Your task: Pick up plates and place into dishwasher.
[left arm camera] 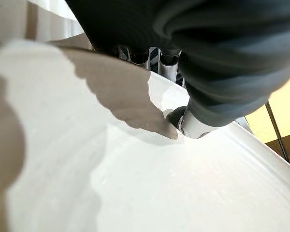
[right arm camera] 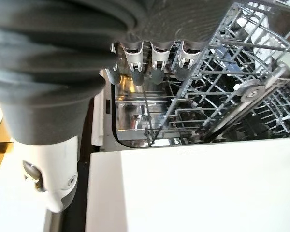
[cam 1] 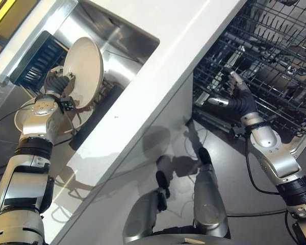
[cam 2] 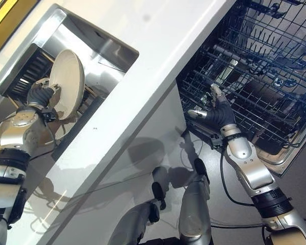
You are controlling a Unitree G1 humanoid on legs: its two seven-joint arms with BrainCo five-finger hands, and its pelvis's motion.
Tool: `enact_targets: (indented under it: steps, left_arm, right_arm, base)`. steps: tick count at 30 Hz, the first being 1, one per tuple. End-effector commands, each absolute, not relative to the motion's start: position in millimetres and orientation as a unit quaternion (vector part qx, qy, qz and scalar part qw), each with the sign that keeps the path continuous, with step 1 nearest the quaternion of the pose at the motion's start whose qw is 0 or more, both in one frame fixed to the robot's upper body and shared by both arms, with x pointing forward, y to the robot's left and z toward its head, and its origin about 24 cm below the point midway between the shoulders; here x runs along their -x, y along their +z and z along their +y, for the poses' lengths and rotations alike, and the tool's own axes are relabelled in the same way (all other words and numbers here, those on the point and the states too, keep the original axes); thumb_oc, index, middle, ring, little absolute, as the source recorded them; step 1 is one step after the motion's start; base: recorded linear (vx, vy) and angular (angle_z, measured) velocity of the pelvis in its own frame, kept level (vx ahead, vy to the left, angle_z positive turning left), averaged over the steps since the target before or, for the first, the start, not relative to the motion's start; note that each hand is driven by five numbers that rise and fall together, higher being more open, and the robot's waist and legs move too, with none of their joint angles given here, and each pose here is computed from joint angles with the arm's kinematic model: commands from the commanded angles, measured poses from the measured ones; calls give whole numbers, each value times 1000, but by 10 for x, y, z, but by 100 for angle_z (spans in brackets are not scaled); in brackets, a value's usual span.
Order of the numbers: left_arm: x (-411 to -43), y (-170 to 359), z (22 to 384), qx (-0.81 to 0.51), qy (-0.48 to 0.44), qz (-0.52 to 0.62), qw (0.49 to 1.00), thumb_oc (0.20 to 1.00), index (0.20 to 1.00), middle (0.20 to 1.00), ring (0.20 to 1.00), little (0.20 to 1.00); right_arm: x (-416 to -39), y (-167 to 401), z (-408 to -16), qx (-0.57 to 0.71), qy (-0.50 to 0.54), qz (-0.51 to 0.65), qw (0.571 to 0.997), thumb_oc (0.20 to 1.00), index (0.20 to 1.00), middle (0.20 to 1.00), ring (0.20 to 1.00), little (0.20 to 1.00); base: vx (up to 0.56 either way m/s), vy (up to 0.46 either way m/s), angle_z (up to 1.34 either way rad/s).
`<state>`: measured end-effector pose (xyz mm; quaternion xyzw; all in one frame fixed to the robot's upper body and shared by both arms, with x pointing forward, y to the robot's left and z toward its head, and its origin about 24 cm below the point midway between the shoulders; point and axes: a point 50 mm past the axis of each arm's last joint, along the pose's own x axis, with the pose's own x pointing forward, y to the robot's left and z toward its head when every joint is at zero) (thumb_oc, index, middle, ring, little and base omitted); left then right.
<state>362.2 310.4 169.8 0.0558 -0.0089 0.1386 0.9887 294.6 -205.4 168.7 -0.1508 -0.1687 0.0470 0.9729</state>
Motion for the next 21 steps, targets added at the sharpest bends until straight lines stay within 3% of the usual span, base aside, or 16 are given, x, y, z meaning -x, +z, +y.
enact_targets:
  steps: [1,12,21]
  left_arm:
    - [-3502,1271,3122,-41,133,46,989,200,200,200,200,200]
    - [-3422,1440,3111,20,175,-70,982,200,200,200,200,200]
    - [-3253,1714,3065,84,242,-227,940,200,200,200,200,200]
  right_arm:
    - [-2840,2066,-2041,137,51,-259,955,1000,1000,1000,1000,1000]
    - [-2780,1905,-2086,126,50,-246,960,1000,1000,1000,1000,1000]
    - [-2747,1786,-2060,112,43,-253,960,1000,1000,1000,1000,1000]
  base:
    - [0,0,0]
    - [-9,-25,4]
    - [-3,-75,9]
